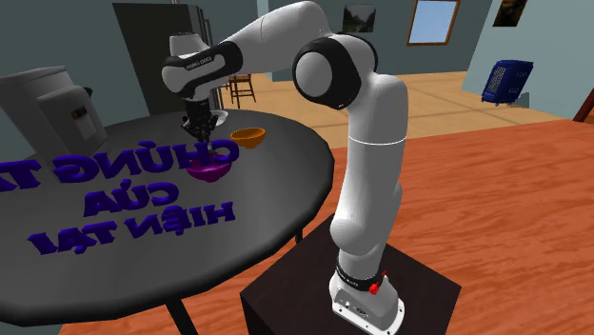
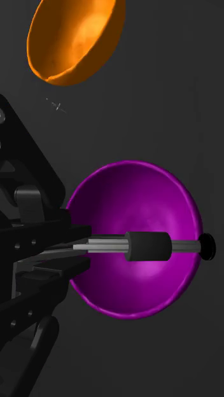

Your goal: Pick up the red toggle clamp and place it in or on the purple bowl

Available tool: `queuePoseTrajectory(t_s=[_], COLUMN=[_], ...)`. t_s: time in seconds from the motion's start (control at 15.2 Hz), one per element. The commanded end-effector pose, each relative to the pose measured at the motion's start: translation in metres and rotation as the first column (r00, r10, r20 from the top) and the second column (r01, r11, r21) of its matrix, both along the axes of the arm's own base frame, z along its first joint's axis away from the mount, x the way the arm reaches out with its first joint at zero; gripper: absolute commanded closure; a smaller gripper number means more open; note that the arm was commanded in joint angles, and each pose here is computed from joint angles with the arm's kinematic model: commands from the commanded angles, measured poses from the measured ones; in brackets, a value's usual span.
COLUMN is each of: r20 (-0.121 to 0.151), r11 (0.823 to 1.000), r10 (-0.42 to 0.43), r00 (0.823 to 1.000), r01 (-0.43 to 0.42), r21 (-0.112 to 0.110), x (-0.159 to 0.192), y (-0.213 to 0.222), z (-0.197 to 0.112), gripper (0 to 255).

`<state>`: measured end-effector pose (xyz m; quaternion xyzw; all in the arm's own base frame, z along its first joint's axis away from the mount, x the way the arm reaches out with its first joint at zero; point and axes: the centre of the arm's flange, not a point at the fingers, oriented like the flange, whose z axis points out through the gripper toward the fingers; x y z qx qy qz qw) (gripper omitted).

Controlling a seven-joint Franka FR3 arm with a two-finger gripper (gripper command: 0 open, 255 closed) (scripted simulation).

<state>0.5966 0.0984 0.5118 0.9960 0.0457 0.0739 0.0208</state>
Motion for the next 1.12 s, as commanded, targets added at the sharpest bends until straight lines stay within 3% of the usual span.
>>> queuePoseTrajectory(t_s=[0.0,0.73,1.06], r20=[0.0,0.0,0.0], r11=[1.0,1.0,1.0], r10=[-0.001,-0.001,-0.001], r00=[1.0,1.0,1.0], r01=[0.001,0.001,0.001], r21=[0.0,0.0,0.0], x=[0.003,0.003,0.003], y=[0.002,0.002,0.002], z=[-0.009,-0.07,-0.07], gripper=[255,255,255])
